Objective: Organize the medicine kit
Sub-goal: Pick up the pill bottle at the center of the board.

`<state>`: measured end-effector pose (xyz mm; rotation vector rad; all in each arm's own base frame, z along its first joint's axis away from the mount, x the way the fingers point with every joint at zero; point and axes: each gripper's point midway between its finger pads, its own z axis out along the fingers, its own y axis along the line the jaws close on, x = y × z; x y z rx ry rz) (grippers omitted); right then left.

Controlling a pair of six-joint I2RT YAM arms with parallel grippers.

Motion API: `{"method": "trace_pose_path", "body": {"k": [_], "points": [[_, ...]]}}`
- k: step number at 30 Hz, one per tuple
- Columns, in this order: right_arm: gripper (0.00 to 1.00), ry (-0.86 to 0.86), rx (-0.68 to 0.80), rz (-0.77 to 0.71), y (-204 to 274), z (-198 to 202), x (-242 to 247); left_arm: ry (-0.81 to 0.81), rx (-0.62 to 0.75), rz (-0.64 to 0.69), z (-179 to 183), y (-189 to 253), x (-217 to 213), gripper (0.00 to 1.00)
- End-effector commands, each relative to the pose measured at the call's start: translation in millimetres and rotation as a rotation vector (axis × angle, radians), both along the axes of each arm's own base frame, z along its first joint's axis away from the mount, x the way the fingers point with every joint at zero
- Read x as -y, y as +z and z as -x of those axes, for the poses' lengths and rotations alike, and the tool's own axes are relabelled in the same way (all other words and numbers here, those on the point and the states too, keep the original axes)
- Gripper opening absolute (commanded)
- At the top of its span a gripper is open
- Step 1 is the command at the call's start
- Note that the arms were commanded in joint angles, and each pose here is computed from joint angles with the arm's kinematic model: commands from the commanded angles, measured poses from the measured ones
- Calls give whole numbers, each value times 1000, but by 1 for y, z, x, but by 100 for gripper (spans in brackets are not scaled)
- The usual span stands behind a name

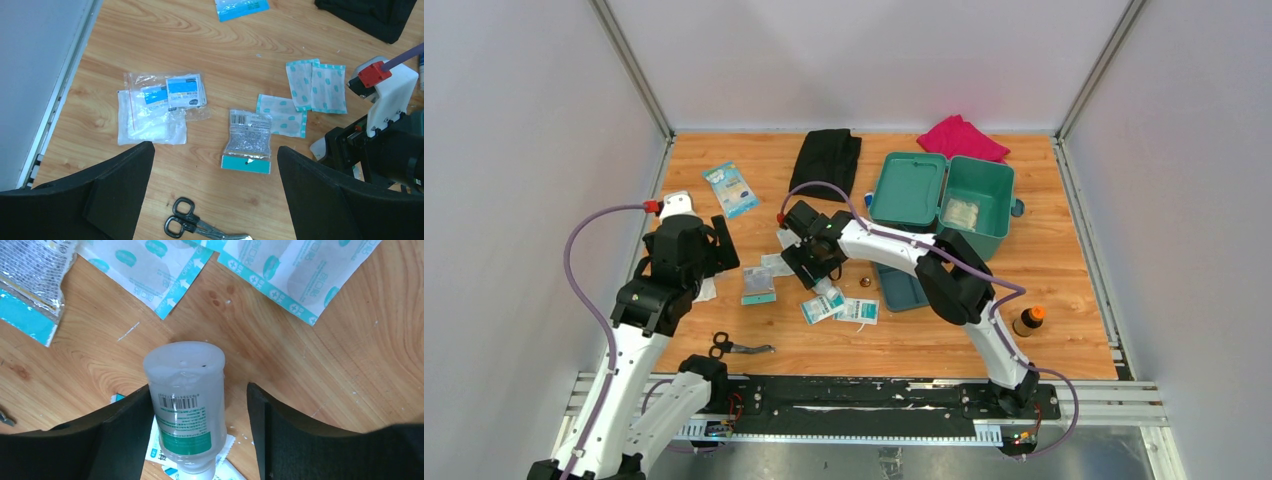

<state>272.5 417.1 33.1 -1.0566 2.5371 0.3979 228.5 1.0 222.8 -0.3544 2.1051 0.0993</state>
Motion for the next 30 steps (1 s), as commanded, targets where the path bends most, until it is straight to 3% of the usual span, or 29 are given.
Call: {"method": "trace_pose_path", "body": {"k": [1, 9, 19, 23, 30], "points": [[68, -2, -16, 58, -7, 2, 8, 9, -19, -26, 1, -5, -4, 100], [45, -58, -33, 3, 14, 1, 7, 5, -24, -25, 1, -7, -3, 100], [35, -189, 28, -270, 132, -29, 26, -8, -28, -19, -1, -8, 0, 100], [32, -322, 128, -325, 179, -62, 81, -12, -24, -15, 0, -7, 1, 100], [32, -724, 307, -259, 206, -130, 238, -24, -27, -10, -2, -9, 3, 100]]}}
